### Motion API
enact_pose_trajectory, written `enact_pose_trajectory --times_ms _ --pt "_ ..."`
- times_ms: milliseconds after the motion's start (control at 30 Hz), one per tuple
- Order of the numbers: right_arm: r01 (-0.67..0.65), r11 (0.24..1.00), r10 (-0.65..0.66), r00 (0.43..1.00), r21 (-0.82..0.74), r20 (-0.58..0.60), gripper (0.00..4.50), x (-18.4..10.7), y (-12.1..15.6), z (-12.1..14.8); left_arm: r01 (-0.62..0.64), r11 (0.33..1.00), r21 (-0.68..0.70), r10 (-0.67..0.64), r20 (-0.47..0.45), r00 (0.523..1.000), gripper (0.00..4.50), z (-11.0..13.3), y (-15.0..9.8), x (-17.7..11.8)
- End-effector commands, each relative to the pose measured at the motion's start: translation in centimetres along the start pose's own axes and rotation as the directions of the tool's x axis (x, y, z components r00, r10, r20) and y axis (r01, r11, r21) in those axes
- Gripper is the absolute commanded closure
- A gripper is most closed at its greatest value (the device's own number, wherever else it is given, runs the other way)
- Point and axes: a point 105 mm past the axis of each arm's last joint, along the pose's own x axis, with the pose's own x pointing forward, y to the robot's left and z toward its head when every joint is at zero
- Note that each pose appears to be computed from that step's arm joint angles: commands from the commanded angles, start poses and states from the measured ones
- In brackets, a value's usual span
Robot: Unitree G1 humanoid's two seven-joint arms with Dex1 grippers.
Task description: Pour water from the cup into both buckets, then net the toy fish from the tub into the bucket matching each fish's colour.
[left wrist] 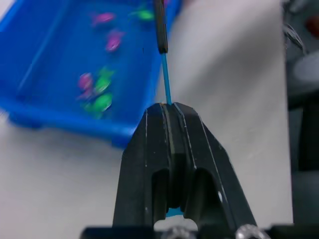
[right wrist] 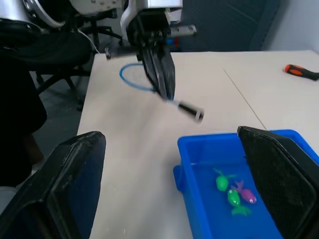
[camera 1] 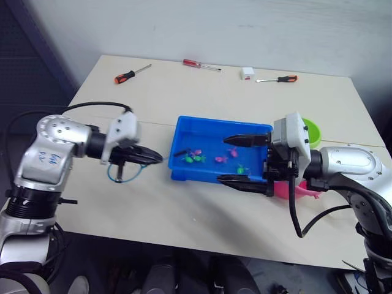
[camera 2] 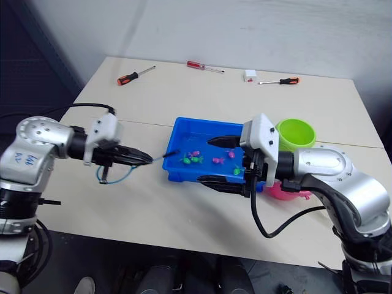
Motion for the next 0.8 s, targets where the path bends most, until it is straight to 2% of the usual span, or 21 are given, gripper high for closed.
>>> enact_pose_trajectory --times_ms 33,67,167,300,400,800 --pt "-0.042 0.998 0.039 0.997 -0.054 -0.06 0.0 1.0 -0.6 -0.2 0.05 0.976 0.21 -0.046 -0.026 0.999 4.48 1.9 -0.6 3.1" --pt "-0.049 0.998 0.045 0.996 -0.05 -0.076 0.0 1.2 -0.7 -0.5 0.064 0.97 0.235 -0.062 -0.019 0.998 4.48 2.2 -0.8 3.7" --pt "-0.053 0.998 0.049 0.993 -0.033 -0.108 0.83 1.6 -1.1 -1.1 0.072 0.959 0.274 -0.075 0.0 0.997 4.5 3.0 -0.6 4.8" --pt "-0.064 0.997 0.057 0.986 -0.04 -0.159 2.77 2.0 -1.0 -2.3 0.067 0.946 0.316 -0.076 0.016 0.997 4.5 3.7 -0.5 5.5" --pt "-0.074 0.997 0.068 0.982 -0.027 -0.176 2.77 2.0 -0.6 -2.9 0.061 0.948 0.312 -0.08 0.049 0.996 4.5 4.4 -0.5 5.6" --pt "-0.055 0.998 0.047 0.98 -0.037 -0.196 2.77 1.9 -0.8 -3.5 0.064 0.947 0.316 -0.092 0.075 0.993 4.5 5.2 -0.5 5.8"
